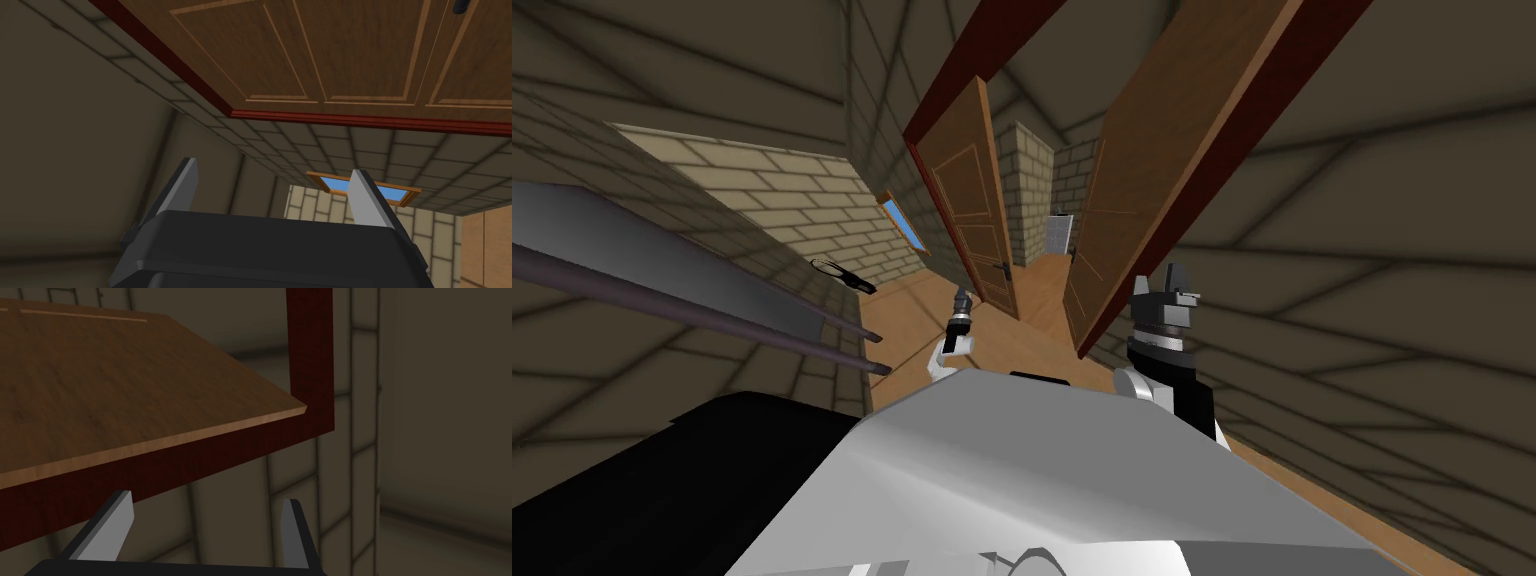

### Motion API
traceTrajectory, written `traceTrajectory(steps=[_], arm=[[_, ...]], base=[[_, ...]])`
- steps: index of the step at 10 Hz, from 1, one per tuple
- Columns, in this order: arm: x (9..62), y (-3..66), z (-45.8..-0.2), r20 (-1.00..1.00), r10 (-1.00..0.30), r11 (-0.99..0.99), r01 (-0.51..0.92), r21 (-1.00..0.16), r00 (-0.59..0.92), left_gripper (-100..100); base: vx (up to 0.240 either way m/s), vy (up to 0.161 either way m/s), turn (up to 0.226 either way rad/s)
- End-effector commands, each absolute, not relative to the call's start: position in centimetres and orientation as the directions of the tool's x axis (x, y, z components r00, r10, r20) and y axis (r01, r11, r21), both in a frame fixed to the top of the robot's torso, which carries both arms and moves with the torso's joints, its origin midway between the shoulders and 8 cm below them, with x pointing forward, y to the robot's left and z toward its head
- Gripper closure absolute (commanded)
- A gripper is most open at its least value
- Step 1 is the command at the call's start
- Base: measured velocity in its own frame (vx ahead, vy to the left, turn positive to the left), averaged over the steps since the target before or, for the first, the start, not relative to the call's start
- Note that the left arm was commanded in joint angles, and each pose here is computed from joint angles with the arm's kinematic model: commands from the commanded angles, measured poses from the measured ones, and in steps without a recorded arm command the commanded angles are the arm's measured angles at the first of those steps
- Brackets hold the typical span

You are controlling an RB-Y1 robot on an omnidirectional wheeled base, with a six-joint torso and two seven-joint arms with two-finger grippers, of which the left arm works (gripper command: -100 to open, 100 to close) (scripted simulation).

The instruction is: Push the door open

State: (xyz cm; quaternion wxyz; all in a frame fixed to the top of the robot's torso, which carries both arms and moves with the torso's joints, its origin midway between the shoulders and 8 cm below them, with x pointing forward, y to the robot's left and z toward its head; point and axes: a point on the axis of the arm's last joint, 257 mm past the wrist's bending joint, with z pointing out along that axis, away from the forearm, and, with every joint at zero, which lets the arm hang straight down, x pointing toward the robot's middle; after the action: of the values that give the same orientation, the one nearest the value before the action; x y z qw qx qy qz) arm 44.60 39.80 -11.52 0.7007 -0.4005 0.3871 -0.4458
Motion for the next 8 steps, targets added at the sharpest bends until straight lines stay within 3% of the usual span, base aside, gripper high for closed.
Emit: traceTrajectory(steps=[1, 3, 8], arm=[[45.1, 40.8, -12.2, -0.193, -0.927, 0.292, 0.296, -0.909, 0.321, -100], [45.5, 41.6, -12.6, -0.198, -0.922, 0.298, 0.284, -0.911, 0.334, -100], [47.0, 44.5, -14.5, -0.205, -0.900, 0.309, 0.231, -0.923, 0.384, -100]], base=[[0.072, 0.224, -0.364], [0.035, 0.174, -0.181], [0.034, 0.200, -0.275]])
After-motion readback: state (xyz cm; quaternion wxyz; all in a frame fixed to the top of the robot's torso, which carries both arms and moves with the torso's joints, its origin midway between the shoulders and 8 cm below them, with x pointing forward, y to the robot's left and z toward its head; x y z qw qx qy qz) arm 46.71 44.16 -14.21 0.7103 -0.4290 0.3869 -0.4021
